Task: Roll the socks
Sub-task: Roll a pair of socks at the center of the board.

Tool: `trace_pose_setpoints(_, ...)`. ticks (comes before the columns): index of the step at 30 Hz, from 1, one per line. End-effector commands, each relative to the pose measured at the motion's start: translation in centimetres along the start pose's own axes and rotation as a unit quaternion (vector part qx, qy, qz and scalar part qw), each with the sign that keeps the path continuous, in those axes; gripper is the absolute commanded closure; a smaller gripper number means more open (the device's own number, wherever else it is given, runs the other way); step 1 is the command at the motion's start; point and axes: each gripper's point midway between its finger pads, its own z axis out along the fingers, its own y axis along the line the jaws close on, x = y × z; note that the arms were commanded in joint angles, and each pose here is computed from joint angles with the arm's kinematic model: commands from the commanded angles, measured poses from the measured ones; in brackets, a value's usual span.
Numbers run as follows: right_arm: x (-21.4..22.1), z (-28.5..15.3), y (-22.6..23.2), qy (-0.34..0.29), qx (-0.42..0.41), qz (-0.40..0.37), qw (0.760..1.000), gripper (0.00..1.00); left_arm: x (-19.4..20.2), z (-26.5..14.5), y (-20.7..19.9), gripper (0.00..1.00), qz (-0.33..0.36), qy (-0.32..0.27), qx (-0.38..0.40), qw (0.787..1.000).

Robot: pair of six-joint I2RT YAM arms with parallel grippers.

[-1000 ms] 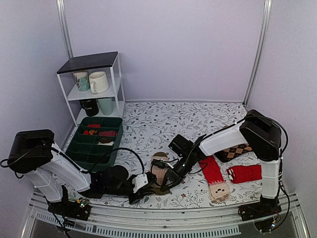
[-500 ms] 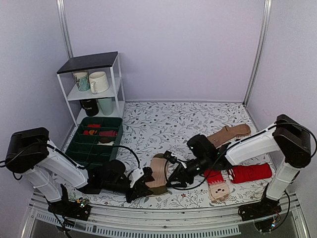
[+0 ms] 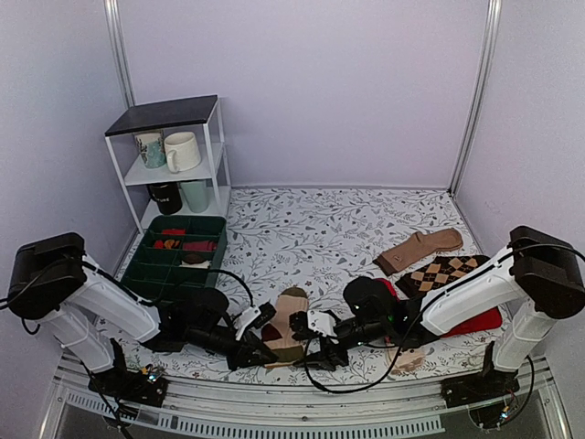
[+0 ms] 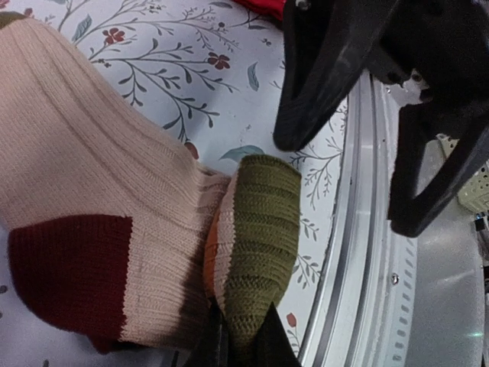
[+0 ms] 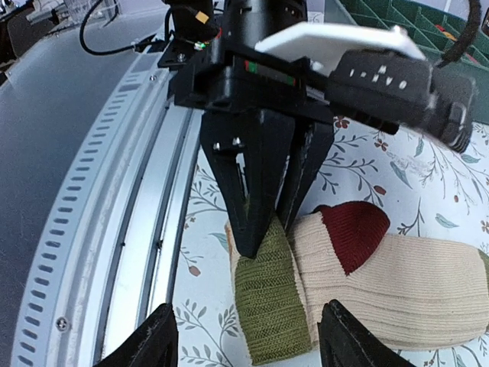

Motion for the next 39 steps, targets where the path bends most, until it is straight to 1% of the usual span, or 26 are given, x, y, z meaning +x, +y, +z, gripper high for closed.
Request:
trace_pose_setpoints(1, 2.1, 1.5, 0.2, 0.027, 0.007, -0.05, 0.998, 0.37, 3.6, 0.0, 1.0, 1.0, -0.048, 0.064, -0.006, 0.997)
trace_pose_setpoints(6, 4.4, 2.6, 1.4, 0.066, -0.006, -0.054, 0.996, 0.37, 3.6, 0.1, 1.2, 1.0, -0.048, 0.064, -0.007, 0.997)
trace_pose_setpoints(12, 5.0, 3.4, 1.8, 0.08, -0.005, -0.064, 0.995, 0.37, 3.6, 0.3, 1.3, 1.0, -0.052, 0.069, -0.003, 0.996)
trace_pose_setpoints(16, 6.3, 3.9, 1.6, 0.102, 0.004, -0.062, 0.993, 0.38, 3.6, 0.3, 1.3, 1.0, -0.051, 0.068, -0.002, 0.996)
trace_pose_setpoints(17, 6.8, 4.0, 1.6, 0.111, 0.005, -0.06, 0.992, 0.4, 3.6, 0.3, 1.3, 1.0, -0.051, 0.067, 0.0, 0.996)
trace_pose_setpoints(18, 7.2, 4.2, 1.6, 0.12, 0.006, -0.057, 0.991, 0.45, 3.5, 0.3, 1.2, 1.0, -0.05, 0.066, 0.001, 0.997)
trace_pose_setpoints(21, 8.8, 4.5, 1.5, 0.158, 0.006, -0.039, 0.987, 0.7, 3.4, 0.3, 1.1, 1.0, -0.048, 0.063, 0.005, 0.997)
trace_pose_setpoints(22, 9.3, 4.5, 1.5, 0.168, 0.006, -0.031, 0.985, 0.76, 3.2, 0.3, 1.1, 0.98, -0.045, 0.06, 0.003, 0.997)
trace_pose_setpoints(24, 10.4, 4.2, 1.6, 0.191, 0.007, -0.012, 0.982, 0.84, 2.7, 0.1, 1.2, 0.87, -0.037, 0.049, -0.003, 0.998)
trace_pose_setpoints(26, 11.1, 3.9, 1.9, 0.205, 0.003, 0.008, 0.979, 0.86, 1.9, -0.2, 1.2, 0.81, -0.019, 0.036, -0.012, 0.999)
trace_pose_setpoints(28, 11.4, 3.6, 2.4, 0.216, -0.004, 0.032, 0.976, 0.87, 1.0, -0.7, 1.2, 0.7, 0.004, 0.022, -0.023, 0.999)
trace_pose_setpoints(29, 11.6, 3.5, 2.7, 0.221, -0.013, 0.047, 0.974, 0.87, 0.3, -1.1, 1.2, 0.58, 0.02, 0.01, -0.03, 0.999)
trace_pose_setpoints(30, 11.6, 3.4, 2.9, 0.225, -0.021, 0.061, 0.972, 0.87, -0.4, -1.5, 1.0, 0.36, 0.038, -0.003, -0.033, 0.999)
trace_pose_setpoints(31, 11.7, 3.3, 3.1, 0.227, -0.029, 0.08, 0.97, 0.87, -1.1, -2.0, 0.7, 0.07, 0.055, -0.016, -0.038, 0.998)
trace_pose_setpoints(32, 11.7, 3.2, 3.1, 0.228, -0.037, 0.095, 0.968, 0.87, -1.8, -2.6, 0.4, 0.01, 0.073, -0.031, -0.041, 0.996)
trace_pose_setpoints(33, 11.8, 3.1, 3.1, 0.23, -0.044, 0.114, 0.966, 0.87, -2.4, -3.2, 0.2, 0.01, 0.09, -0.047, -0.049, 0.994)
trace_pose_setpoints(36, 12.2, 2.7, 2.7, 0.234, -0.058, 0.173, 0.955, 0.87, -4.1, -5.1, 0.1, 0.02, 0.127, -0.104, -0.087, 0.983)
trace_pose_setpoints(39, 12.7, 2.5, 2.0, 0.237, -0.062, 0.221, 0.944, 0.87, -4.9, -6.5, 0.3, 0.03, 0.145, -0.144, -0.106, 0.973)
